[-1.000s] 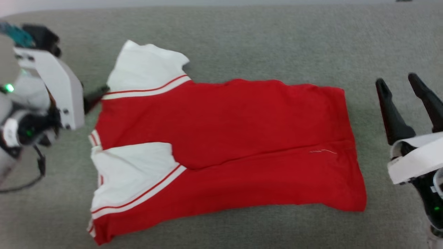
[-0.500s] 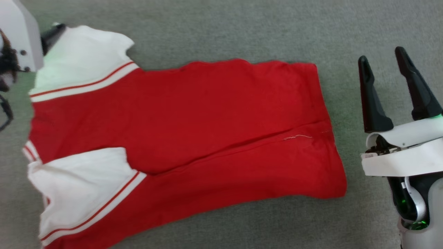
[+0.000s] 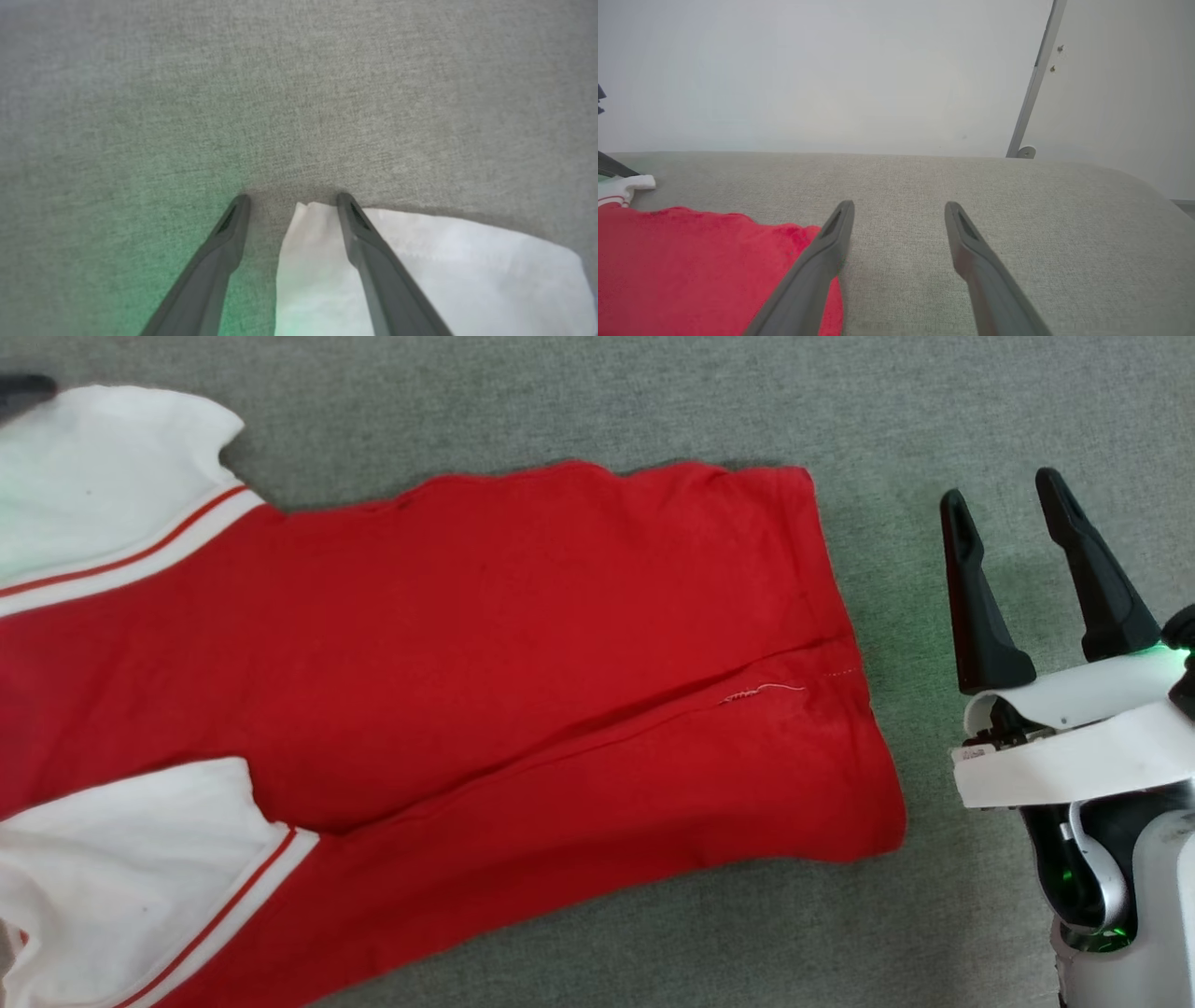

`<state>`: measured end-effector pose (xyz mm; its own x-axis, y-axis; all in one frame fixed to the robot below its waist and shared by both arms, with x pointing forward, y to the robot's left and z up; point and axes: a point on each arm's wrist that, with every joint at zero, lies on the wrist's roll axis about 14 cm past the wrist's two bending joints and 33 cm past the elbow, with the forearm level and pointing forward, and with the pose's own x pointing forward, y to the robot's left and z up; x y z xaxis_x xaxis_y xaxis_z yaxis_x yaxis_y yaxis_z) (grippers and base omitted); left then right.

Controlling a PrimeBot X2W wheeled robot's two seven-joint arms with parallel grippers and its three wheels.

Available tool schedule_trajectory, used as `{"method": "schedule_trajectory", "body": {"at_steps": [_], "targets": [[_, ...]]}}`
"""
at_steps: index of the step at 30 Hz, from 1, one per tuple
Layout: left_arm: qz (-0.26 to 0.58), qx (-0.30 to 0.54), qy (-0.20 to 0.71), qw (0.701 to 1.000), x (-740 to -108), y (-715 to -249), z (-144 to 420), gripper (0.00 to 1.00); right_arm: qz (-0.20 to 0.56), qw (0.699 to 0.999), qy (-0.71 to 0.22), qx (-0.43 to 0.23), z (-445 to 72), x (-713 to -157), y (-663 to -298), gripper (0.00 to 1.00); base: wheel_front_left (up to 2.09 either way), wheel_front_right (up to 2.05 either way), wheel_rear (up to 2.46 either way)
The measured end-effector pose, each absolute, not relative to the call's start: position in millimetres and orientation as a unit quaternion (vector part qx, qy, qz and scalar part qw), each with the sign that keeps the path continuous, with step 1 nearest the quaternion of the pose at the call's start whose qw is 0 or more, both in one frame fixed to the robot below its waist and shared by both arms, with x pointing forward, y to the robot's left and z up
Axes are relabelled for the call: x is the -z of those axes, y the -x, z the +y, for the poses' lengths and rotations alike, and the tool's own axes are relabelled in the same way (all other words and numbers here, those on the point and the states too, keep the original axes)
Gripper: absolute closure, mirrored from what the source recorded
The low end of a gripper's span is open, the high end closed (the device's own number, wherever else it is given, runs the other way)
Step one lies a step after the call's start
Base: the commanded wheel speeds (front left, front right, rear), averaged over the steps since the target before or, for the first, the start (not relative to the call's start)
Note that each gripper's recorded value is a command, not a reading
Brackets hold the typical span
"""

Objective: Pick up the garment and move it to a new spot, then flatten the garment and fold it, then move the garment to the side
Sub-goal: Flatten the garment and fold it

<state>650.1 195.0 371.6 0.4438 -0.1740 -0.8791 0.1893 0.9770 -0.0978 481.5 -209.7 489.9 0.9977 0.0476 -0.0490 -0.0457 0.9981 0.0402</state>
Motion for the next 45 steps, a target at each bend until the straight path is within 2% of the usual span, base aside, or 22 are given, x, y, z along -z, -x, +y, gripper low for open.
{"method": "schedule_trajectory", "body": {"at_steps": [4, 7, 12, 20, 30, 31, 32, 33, 38, 45], "targets": [[0.552, 0.093, 0.01, 0.829, -367.5, -643.5, 192.2, 1.0, 0.044, 0.998, -0.025, -0.025, -207.3, -484.3, -482.0, 0.0, 0.0, 0.0, 0.0], [0.572, 0.092, 0.014, 0.815, -367.7, -635.5, 192.0, 1.0, 0.052, 0.998, -0.03, -0.036, -200.1, -484.4, -484.4, 0.0, 0.0, 0.0, 0.0], [0.568, 0.107, 0.012, 0.816, -370.3, -632.7, 186.2, 1.0, 0.083, 0.994, -0.041, -0.058, -186.5, -480.3, -490.1, 0.0, 0.0, 0.0, 0.0], [0.552, 0.115, 0.009, 0.826, -374.3, -632.6, 182.9, 1.0, 0.198, 0.975, -0.042, -0.096, -166.0, -449.8, -503.1, 0.0, 0.0, 0.0, 0.0], [0.54, 0.12, 0.009, 0.833, -375.9, -632.9, 181.3, 1.0, 0.343, 0.93, -0.021, -0.128, -150.3, -405.6, -525.7, 0.0, 0.0, 0.0, 0.0], [0.539, 0.12, 0.009, 0.834, -376.2, -633.0, 181.3, 1.0, 0.354, 0.926, -0.019, -0.129, -149.2, -403.5, -528.0, 0.07, 0.0, 0.0, 0.0], [0.536, 0.12, 0.01, 0.835, -376.7, -633.2, 181.1, 1.0, 0.363, 0.922, -0.016, -0.131, -148.2, -401.6, -529.5, 0.6, 0.0, 0.0, 0.0], [0.533, 0.12, 0.011, 0.837, -377.4, -633.7, 181.1, 1.0, 0.372, 0.919, -0.019, -0.134, -146.7, -399.9, -530.3, 1.0, 0.0, 0.0, 0.0], [0.51, 0.133, 0.015, 0.85, -384.6, -633.8, 176.0, 1.0, 0.38, 0.914, -0.016, -0.143, -140.8, -402.7, -536.9, 1.0, 0.0, 0.0, 0.0], [0.48, 0.158, 0.018, 0.863, -409.5, -625.3, 167.3, 1.0, 0.354, 0.923, -0.002, -0.15, -140.8, -420.8, -539.3, 1.0, 0.0, 0.0, 0.0]]}}
